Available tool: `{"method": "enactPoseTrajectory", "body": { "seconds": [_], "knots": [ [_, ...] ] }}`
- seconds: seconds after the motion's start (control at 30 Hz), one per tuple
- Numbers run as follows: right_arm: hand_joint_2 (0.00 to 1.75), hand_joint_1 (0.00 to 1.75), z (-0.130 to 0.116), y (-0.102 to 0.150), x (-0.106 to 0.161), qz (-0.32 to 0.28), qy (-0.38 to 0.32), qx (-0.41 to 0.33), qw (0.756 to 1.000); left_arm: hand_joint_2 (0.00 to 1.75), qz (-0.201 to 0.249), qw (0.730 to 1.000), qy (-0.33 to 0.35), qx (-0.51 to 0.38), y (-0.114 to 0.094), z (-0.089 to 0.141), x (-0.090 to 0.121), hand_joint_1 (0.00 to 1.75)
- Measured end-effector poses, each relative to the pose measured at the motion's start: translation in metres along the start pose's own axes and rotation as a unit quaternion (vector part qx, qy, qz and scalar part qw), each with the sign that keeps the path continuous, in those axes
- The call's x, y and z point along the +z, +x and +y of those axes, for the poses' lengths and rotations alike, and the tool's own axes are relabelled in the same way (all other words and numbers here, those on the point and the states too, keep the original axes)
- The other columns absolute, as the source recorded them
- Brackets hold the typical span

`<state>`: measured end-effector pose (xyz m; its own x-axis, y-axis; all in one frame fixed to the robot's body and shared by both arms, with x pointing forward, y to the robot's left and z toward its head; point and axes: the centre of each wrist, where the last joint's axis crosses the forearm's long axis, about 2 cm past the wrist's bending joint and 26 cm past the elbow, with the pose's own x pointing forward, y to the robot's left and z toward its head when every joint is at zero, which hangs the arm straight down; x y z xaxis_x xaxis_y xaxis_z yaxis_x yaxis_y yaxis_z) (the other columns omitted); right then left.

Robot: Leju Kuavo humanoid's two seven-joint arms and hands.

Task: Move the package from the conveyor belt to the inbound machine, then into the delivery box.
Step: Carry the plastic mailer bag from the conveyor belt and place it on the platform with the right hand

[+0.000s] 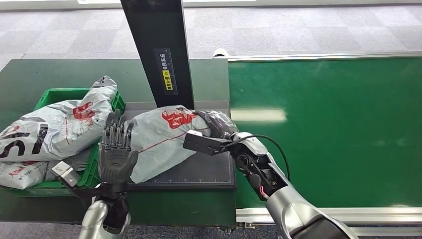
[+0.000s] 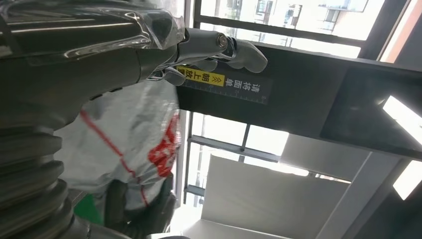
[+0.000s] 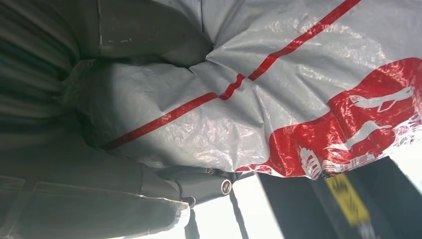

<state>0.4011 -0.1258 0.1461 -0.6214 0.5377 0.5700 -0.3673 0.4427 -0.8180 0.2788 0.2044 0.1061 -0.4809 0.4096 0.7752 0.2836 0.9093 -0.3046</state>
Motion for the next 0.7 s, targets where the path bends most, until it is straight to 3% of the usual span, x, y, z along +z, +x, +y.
{"method": "enactPoseTrajectory", "body": {
  "seconds": [0.33,0.37,0.47,0.5,0.7],
  "knots": [
    [1.75,1.75,-0.004,0.008,-0.007,0.0,-0.04,0.016,0.999,1.75,0.013,1.0,-0.01,0.01,-0.008,-0.006,-0.002,0.0],
    [1.75,1.54,-0.004,0.008,-0.007,0.004,-0.042,0.022,0.999,1.75,0.013,1.0,-0.011,0.01,-0.009,-0.006,-0.002,0.0],
    [1.75,0.23,-0.004,0.007,-0.007,0.032,-0.059,0.062,0.996,1.75,0.015,1.0,-0.017,0.012,-0.01,-0.007,-0.002,0.0],
    [1.75,0.0,-0.004,0.007,-0.007,0.042,-0.064,0.075,0.994,1.75,0.015,1.0,-0.021,0.012,-0.01,-0.007,-0.003,0.0],
    [1.75,0.0,-0.001,0.001,-0.001,0.079,-0.061,0.099,0.99,1.75,0.019,0.999,-0.04,0.014,-0.013,-0.01,-0.009,0.0]
  ]
}}
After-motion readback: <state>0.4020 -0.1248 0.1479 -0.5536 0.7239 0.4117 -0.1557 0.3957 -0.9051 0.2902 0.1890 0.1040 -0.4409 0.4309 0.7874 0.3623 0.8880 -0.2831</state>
